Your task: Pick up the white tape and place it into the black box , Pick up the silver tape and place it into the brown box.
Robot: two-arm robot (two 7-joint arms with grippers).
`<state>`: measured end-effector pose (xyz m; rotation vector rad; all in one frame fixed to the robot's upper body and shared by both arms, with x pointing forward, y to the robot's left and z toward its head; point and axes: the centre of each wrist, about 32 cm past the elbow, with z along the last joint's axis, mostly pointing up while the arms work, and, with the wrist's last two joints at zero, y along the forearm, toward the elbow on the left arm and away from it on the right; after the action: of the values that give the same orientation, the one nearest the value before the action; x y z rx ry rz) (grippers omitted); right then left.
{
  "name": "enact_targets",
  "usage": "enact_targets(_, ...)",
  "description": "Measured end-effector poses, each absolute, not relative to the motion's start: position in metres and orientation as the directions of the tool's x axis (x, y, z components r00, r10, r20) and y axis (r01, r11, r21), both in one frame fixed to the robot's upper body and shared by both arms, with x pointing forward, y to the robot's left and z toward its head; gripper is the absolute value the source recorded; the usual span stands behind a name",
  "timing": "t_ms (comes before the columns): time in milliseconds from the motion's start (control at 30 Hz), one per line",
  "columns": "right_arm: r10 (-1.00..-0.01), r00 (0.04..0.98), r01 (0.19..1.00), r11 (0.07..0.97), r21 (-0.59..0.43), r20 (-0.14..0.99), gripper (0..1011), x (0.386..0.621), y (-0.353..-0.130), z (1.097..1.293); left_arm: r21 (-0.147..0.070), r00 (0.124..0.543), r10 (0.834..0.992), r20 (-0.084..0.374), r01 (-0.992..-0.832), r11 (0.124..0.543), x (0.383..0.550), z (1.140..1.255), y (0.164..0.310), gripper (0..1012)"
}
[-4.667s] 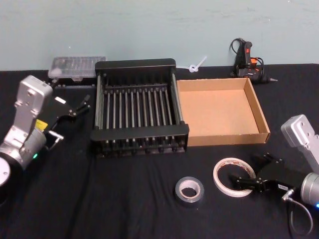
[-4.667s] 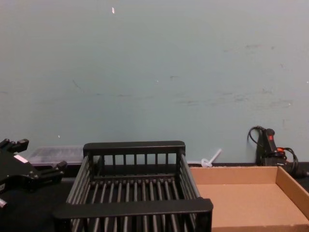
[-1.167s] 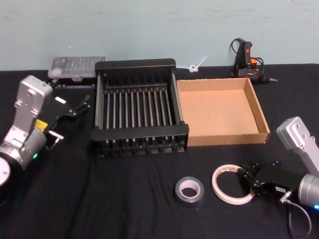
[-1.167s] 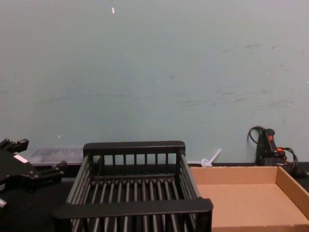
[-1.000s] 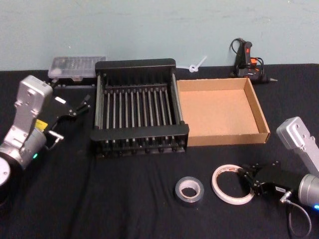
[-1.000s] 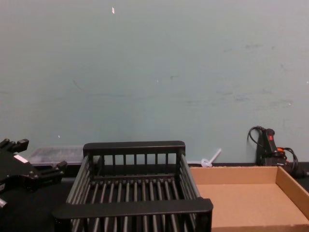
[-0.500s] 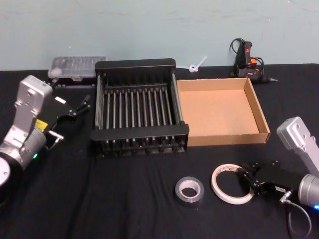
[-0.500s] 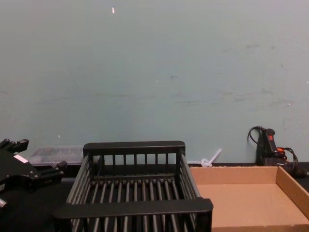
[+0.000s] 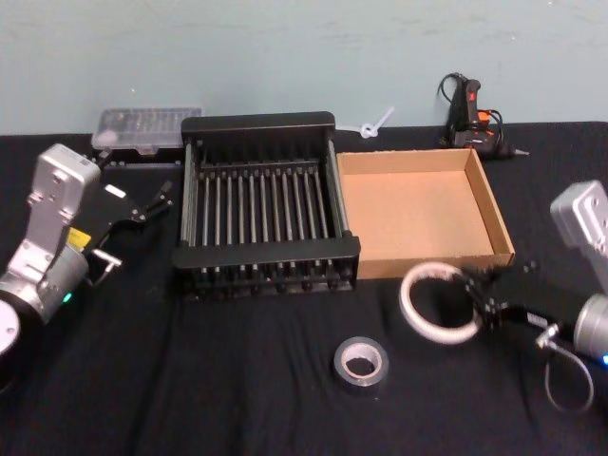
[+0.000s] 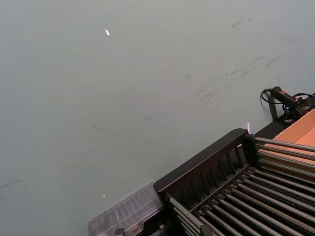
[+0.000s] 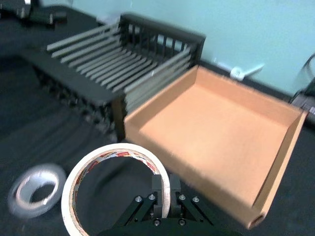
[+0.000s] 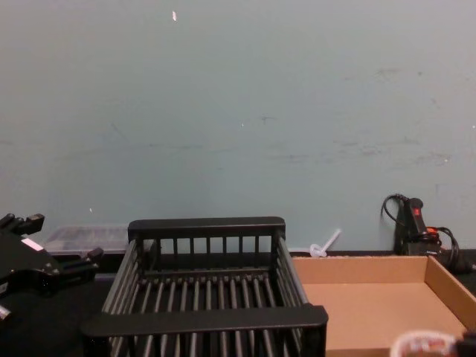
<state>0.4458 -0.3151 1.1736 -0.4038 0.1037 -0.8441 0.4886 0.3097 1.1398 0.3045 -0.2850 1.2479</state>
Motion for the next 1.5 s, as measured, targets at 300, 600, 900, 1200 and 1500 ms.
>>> enact_targets(300, -0.748, 0.654, 0.737, 0.598, -0.315, 0.112, 99, 0.468, -0.304, 1.189, 0.07, 0.292, 0.88, 0.374, -0.955, 0.287, 0.489, 1.14, 0.31, 1001)
enact_targets(600, -0.728, 0.668, 0.736, 0.616, -0.279, 0.155, 99, 0.491, -0.285, 1.199, 0.07, 0.292, 0.88, 0.374, -0.955, 0.287, 0.489, 1.14, 0.31, 1001)
enact_targets(900, -0.693, 0.694, 0.718, 0.645, -0.262, 0.193, 99, 0.516, -0.261, 1.207, 0.07, 0.292, 0.88, 0.374, -0.955, 0.287, 0.489, 1.14, 0.31, 1001)
enact_targets(1200, -0.657, 0.724, 0.69, 0.674, -0.265, 0.213, 99, 0.539, -0.239, 1.207, 0.07, 0.292, 0.88, 0.374, -0.955, 0.287, 0.489, 1.14, 0.31, 1001)
enact_targets(1500, -0.617, 0.752, 0.659, 0.702, -0.27, 0.23, 99, 0.559, -0.216, 1.206, 0.07, 0.292, 0.88, 0.374, -0.955, 0.287, 0.489, 1.14, 0.31, 1001)
